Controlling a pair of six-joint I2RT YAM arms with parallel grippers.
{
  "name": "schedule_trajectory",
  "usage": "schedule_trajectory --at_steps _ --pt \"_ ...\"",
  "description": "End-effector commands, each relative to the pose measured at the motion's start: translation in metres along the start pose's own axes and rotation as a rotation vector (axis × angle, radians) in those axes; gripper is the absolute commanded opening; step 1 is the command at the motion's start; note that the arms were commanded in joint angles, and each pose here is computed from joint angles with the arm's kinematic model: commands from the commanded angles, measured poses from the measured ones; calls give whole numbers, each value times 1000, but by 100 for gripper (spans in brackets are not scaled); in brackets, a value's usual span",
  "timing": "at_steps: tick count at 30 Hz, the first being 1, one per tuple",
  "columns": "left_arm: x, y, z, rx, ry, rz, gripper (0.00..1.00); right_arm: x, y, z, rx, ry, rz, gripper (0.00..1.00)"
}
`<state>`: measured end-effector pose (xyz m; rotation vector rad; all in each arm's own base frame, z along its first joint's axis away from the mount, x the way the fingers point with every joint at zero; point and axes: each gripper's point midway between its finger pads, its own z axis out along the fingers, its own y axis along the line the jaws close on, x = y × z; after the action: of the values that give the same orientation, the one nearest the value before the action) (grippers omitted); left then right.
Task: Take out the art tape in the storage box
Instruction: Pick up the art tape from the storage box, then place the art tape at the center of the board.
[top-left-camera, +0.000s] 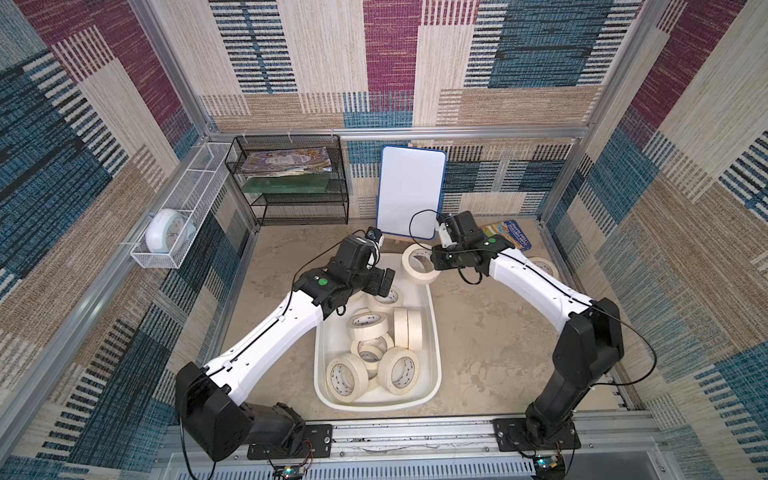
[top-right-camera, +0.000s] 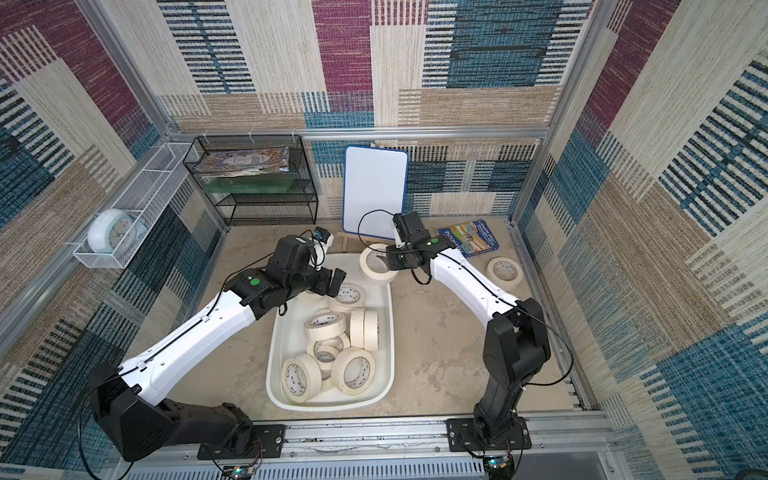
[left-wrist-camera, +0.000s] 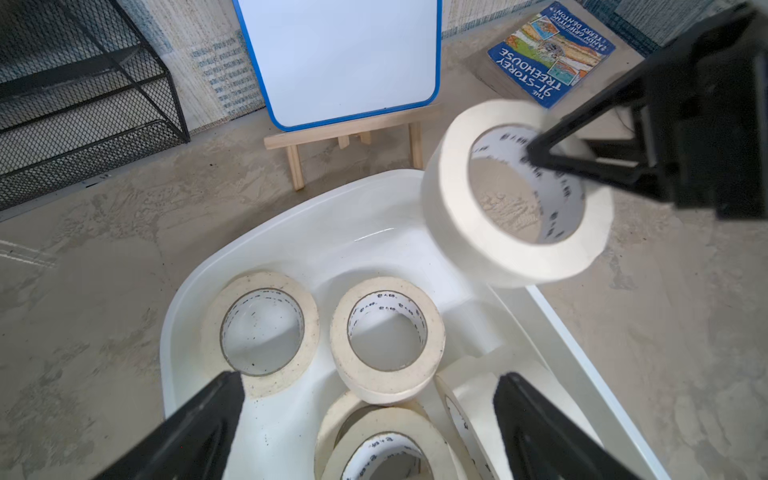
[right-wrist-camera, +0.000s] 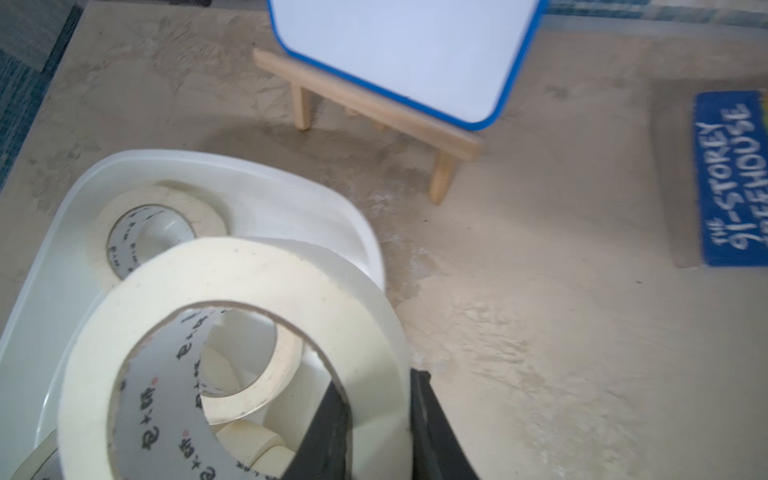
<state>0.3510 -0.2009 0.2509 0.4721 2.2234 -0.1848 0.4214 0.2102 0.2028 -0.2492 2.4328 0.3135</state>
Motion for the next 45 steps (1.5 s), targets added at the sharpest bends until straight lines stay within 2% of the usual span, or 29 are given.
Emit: schedule_trajectory --at_steps 1,7,11,14,18,27,34,37,39,45 --pt "10 21 3 -68 8 -60 99 -5 -54 -13 99 -26 79 0" --pt "37 51 13 -108 43 -160 100 15 -161 -16 236 0 235 0" --pt "53 65 19 -139 74 -199 99 34 -213 -3 275 17 335 0" --pt "68 80 26 -135 113 -292 95 49 -244 14 293 39 392 0" --pt "81 94 27 -138 123 -362 91 62 -267 36 298 80 426 0" --pt "94 108 25 -203 157 -350 88 84 -299 57 341 115 478 0" --pt "97 109 29 -206 180 -349 88 90 -302 59 345 107 471 0" --pt "99 110 30 -217 190 -344 90 85 -298 53 335 84 459 27" --pt "100 111 31 -220 196 -343 90 80 -295 48 321 62 449 36" --pt "101 108 36 -206 211 -344 87 57 -280 22 281 0 421 47"
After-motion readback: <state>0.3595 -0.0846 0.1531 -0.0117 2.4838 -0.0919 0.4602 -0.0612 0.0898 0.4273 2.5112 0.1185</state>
